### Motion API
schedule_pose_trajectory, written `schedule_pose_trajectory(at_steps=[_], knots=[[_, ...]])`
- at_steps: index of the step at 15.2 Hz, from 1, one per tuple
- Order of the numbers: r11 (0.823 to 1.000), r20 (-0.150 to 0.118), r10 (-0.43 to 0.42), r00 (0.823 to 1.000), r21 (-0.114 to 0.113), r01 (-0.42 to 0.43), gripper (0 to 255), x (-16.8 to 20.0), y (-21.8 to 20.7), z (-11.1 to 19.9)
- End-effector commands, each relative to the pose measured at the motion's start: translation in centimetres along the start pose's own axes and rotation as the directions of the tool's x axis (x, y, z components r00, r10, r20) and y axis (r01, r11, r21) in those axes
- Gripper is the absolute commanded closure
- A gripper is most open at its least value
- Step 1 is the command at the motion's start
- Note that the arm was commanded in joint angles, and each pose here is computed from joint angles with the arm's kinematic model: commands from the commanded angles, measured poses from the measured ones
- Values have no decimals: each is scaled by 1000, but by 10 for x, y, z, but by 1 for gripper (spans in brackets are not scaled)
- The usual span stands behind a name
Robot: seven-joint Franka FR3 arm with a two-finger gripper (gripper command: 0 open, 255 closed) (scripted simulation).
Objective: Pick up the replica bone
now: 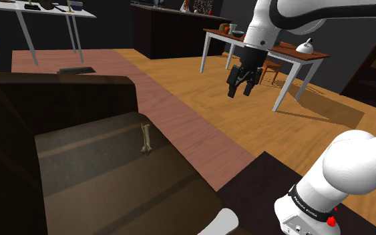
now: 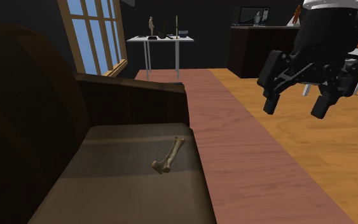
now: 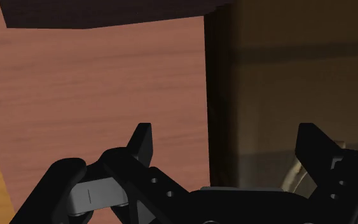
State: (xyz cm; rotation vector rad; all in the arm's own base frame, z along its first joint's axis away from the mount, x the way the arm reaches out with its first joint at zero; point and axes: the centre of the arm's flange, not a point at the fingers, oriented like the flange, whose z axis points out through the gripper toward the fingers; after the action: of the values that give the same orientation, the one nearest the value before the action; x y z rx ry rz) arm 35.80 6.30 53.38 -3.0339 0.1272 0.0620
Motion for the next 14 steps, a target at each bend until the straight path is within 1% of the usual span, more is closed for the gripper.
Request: schedule_pose_trajectory(at_steps=[1, 7, 14], knots=[[1000, 11, 25, 1000, -8, -25, 0, 17, -18, 17], [995, 44, 95, 995, -35, -94, 0, 68, -66, 65], [983, 80, 177, 981, -69, -172, 0, 129, -117, 123]])
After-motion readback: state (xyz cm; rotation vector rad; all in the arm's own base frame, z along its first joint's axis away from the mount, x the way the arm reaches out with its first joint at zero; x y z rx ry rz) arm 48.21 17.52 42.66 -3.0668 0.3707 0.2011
